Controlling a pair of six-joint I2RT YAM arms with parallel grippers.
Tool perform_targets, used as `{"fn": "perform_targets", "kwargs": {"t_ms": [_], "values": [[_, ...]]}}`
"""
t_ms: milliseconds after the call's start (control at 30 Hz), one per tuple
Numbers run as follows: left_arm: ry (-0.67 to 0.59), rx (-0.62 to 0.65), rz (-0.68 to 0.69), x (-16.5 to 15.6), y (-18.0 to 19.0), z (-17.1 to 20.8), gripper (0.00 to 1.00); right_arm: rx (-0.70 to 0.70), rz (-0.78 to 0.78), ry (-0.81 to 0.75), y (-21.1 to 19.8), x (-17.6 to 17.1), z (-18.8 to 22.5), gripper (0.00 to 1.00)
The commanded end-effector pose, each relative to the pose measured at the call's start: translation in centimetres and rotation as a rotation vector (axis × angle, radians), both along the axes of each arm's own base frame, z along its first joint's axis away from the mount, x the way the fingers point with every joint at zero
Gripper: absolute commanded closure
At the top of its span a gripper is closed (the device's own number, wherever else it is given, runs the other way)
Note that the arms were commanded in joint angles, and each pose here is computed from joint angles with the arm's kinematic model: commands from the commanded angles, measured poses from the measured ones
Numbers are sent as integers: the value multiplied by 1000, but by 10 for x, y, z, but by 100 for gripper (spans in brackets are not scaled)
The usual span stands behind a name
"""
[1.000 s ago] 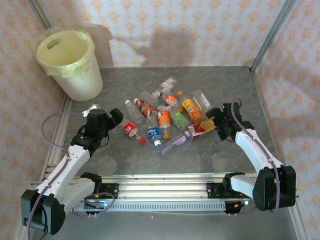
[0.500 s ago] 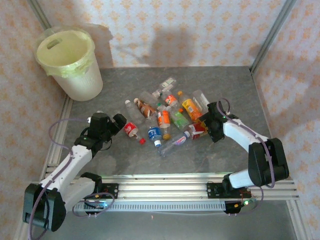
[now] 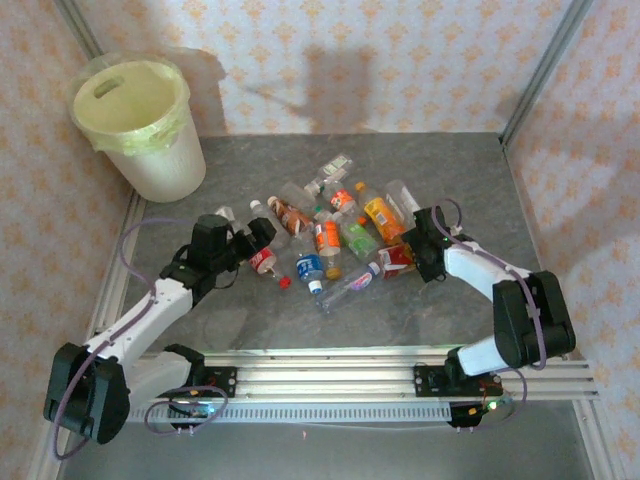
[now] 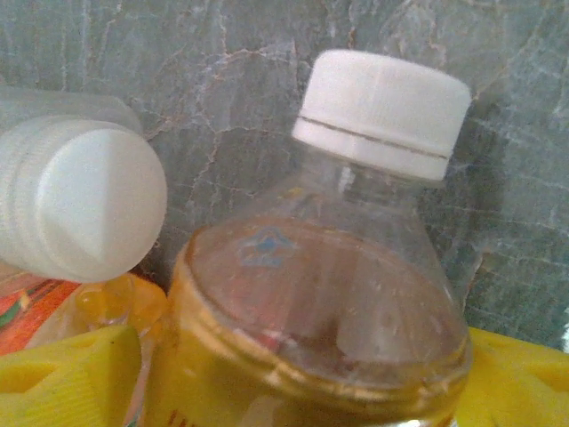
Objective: Put the plastic bottles in the bin
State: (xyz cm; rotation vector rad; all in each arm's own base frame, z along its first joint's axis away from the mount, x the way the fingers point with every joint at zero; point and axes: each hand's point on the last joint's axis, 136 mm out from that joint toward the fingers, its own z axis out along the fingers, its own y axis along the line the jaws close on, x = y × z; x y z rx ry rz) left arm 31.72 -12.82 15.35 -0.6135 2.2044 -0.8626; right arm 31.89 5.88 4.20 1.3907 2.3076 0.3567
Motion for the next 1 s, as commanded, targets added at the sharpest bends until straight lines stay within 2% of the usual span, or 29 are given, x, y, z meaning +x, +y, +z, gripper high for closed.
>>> {"fn": "perform_targets", "kwargs": {"t_ms": [0, 100, 300, 400, 500, 633, 800, 967], "values": [[-128, -25, -77, 11, -25, 29, 0, 24, -77, 11, -4, -7, -15, 16], [-145, -40, -150, 13, -54, 32, 0, 13, -108, -4, -10, -11, -15, 22], [-245, 34, -319, 9, -113, 53, 0, -8, -83, -91, -14, -12, 9, 33], [-280, 11, -369, 11, -131, 62, 0, -14, -38, -202, -14, -7, 37, 39], [-294, -23, -448, 13, -149, 67, 0, 2, 44, -376, -5, 2, 78, 41], [-337, -111, -632, 6, -184, 82, 0, 91, 181, -630, 21, 15, 134, 44], [-383, -150, -867, -8, -216, 108, 0, 136, 375, -814, 61, 27, 189, 45], [-410, -49, -949, -7, -224, 112, 0, 195, 470, -922, 91, 40, 230, 45]]}}
